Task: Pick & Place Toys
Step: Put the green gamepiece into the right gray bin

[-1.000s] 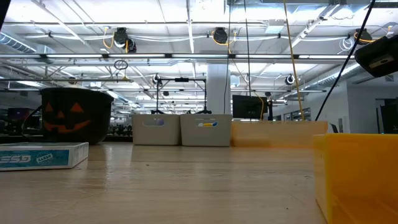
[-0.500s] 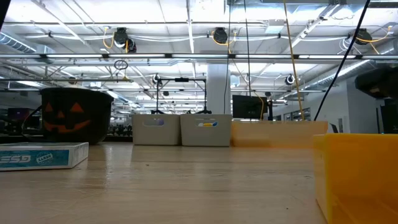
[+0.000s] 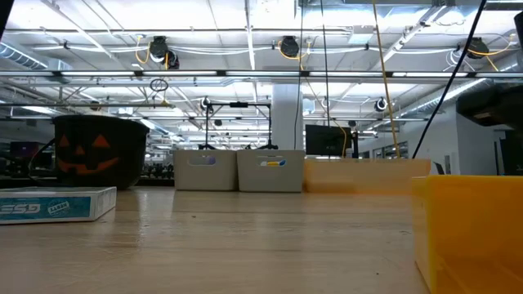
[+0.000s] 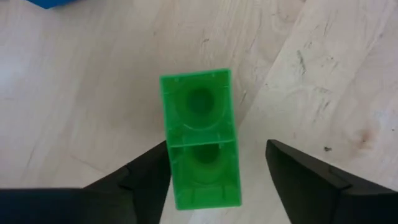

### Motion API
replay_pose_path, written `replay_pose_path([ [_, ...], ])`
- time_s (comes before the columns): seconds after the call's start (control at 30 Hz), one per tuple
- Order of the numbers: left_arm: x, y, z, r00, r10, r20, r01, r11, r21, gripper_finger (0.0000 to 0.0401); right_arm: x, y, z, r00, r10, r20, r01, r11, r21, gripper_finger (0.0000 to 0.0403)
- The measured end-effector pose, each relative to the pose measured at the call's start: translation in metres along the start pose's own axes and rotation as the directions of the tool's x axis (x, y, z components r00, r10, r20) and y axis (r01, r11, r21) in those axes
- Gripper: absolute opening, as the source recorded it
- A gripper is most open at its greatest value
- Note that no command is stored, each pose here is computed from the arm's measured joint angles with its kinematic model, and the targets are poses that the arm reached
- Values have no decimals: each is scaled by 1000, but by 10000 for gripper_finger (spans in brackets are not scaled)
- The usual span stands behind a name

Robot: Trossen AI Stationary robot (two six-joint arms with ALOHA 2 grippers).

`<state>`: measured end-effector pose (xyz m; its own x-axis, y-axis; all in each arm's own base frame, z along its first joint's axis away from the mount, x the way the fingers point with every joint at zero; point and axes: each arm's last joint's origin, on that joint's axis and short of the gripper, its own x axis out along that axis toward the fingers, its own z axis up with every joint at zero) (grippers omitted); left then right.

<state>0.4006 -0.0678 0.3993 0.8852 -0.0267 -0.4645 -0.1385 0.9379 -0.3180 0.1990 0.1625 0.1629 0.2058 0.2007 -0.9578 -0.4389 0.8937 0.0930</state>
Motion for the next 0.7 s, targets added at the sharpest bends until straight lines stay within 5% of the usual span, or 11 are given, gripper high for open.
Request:
replay_pose_path([
  [0.43, 0, 0, 0, 1000, 2, -5, -2, 1000, 1, 266, 0, 0, 0, 1000, -1, -5, 1, 1000, 2, 133],
  [0.7, 0, 1, 0, 1000, 4, -4, -4, 1000, 1, 266, -1, 0, -1, 1000, 0, -1, 0, 1000, 4, 127],
])
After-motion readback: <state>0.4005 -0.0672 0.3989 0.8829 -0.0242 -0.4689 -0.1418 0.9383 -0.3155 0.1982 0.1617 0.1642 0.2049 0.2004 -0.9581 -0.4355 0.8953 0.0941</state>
